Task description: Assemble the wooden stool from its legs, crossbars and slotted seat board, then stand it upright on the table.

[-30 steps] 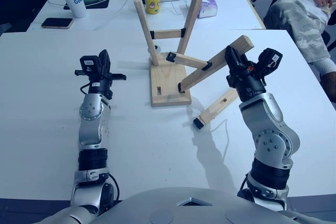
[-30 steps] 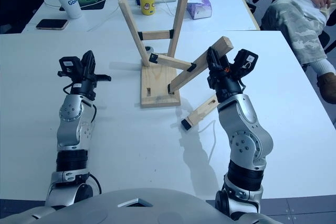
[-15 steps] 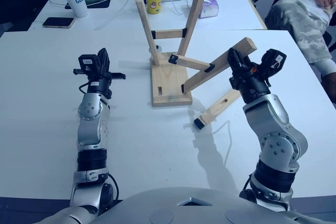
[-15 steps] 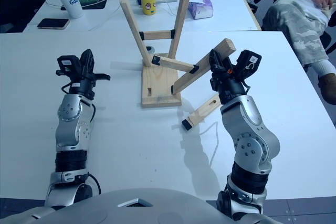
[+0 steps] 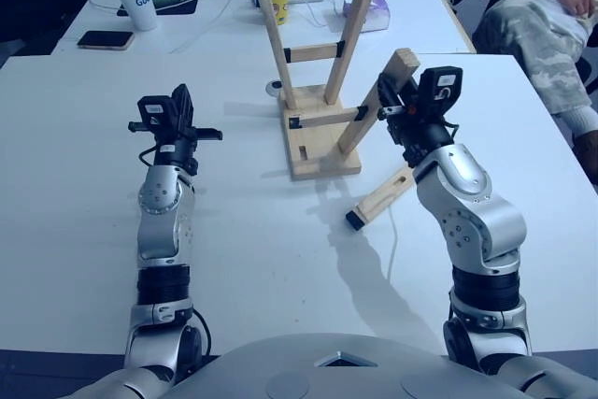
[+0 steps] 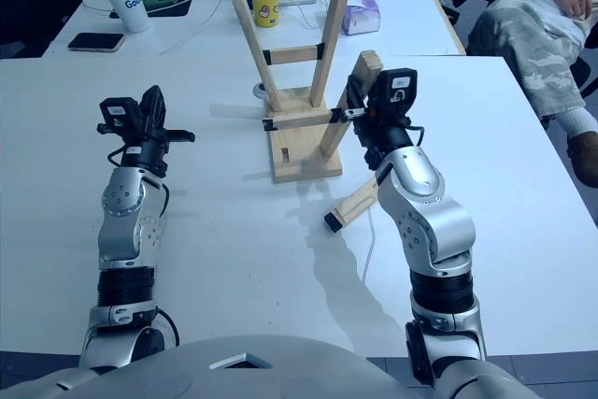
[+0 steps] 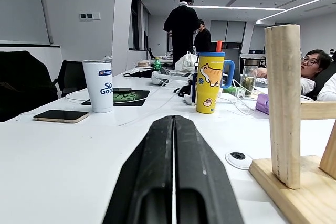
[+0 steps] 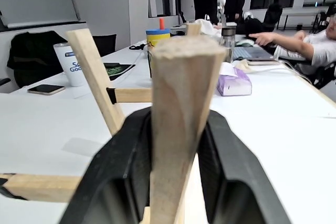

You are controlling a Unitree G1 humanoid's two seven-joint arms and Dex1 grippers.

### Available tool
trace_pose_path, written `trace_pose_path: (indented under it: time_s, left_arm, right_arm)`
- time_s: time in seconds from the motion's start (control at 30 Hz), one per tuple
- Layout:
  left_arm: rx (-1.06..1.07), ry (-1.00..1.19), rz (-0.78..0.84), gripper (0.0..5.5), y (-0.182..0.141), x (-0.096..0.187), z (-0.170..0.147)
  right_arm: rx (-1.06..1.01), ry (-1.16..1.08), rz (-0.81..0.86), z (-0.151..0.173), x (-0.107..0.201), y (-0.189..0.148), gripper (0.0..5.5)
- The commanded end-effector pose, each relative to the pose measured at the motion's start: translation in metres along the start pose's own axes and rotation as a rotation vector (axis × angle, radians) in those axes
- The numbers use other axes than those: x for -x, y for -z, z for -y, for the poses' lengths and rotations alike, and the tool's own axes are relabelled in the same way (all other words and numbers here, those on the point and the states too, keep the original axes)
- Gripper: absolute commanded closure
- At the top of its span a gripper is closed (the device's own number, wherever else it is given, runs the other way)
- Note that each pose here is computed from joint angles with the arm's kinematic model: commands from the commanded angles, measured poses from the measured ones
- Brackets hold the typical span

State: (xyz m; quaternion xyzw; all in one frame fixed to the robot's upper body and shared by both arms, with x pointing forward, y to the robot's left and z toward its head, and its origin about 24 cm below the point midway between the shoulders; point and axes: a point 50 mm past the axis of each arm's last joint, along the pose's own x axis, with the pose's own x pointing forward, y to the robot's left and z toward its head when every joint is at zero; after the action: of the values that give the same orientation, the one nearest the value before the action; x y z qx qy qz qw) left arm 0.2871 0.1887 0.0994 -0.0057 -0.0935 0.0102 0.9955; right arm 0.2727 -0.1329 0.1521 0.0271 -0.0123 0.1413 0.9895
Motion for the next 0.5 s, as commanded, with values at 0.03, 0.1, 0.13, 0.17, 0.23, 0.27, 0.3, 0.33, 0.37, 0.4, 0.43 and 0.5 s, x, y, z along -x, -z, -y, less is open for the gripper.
trace_pose_path:
  time_s: [0.03, 0.1, 0.13, 0.17, 0.23, 0.27, 0.3, 0.33, 0.37, 0.4, 0.43, 0.5]
  left_arm:
    - [-0.006, 0.009, 0.013, 5.50, -0.002, -0.005, 0.004]
    - [-0.004, 0.007, 0.016, 5.50, -0.002, -0.006, 0.004]
    - [-0.003, 0.008, 0.017, 5.50, -0.002, -0.006, 0.004]
    - [-0.004, 0.008, 0.018, 5.50, -0.002, -0.006, 0.004]
    - [-0.003, 0.007, 0.019, 5.50, -0.002, -0.006, 0.005]
    - [-0.002, 0.006, 0.019, 5.50, -0.002, -0.006, 0.005]
    - [0.000, 0.006, 0.021, 5.50, -0.002, -0.006, 0.005]
    - [0.002, 0.007, 0.021, 5.50, -0.002, -0.006, 0.006]
    - [0.003, 0.008, 0.022, 5.50, -0.002, -0.006, 0.007]
    - [0.006, 0.007, 0.021, 5.50, -0.002, -0.006, 0.007]
    - [0.008, 0.006, 0.021, 5.50, -0.002, -0.006, 0.007]
    - [0.010, 0.004, 0.016, 5.50, 0.000, -0.005, 0.008]
  right_arm:
    - [-0.046, -0.022, -0.133, 0.001, -0.006, 0.025, 4.45]
    - [-0.106, 0.042, -0.159, 0.014, -0.008, 0.029, 4.45]
    - [-0.081, 0.038, -0.146, 0.015, -0.008, 0.028, 4.45]
    - [-0.059, 0.032, -0.138, 0.016, -0.009, 0.027, 4.45]
    - [-0.035, 0.021, -0.105, 0.015, -0.010, 0.023, 4.45]
    - [-0.038, 0.019, -0.086, 0.015, -0.010, 0.020, 4.45]
    - [-0.028, 0.009, -0.045, 0.013, -0.011, 0.014, 4.08]
    - [-0.020, 0.001, -0.017, 0.012, -0.012, 0.010, 3.96]
    - [-0.013, -0.004, -0.002, 0.011, -0.012, 0.007, 3.81]
    - [0.015, -0.009, 0.070, 0.010, -0.012, -0.004, 3.65]
    - [0.034, -0.010, 0.119, 0.009, -0.012, -0.011, 3.51]
    - [0.066, 0.003, 0.245, 0.009, -0.013, -0.035, 3.46]
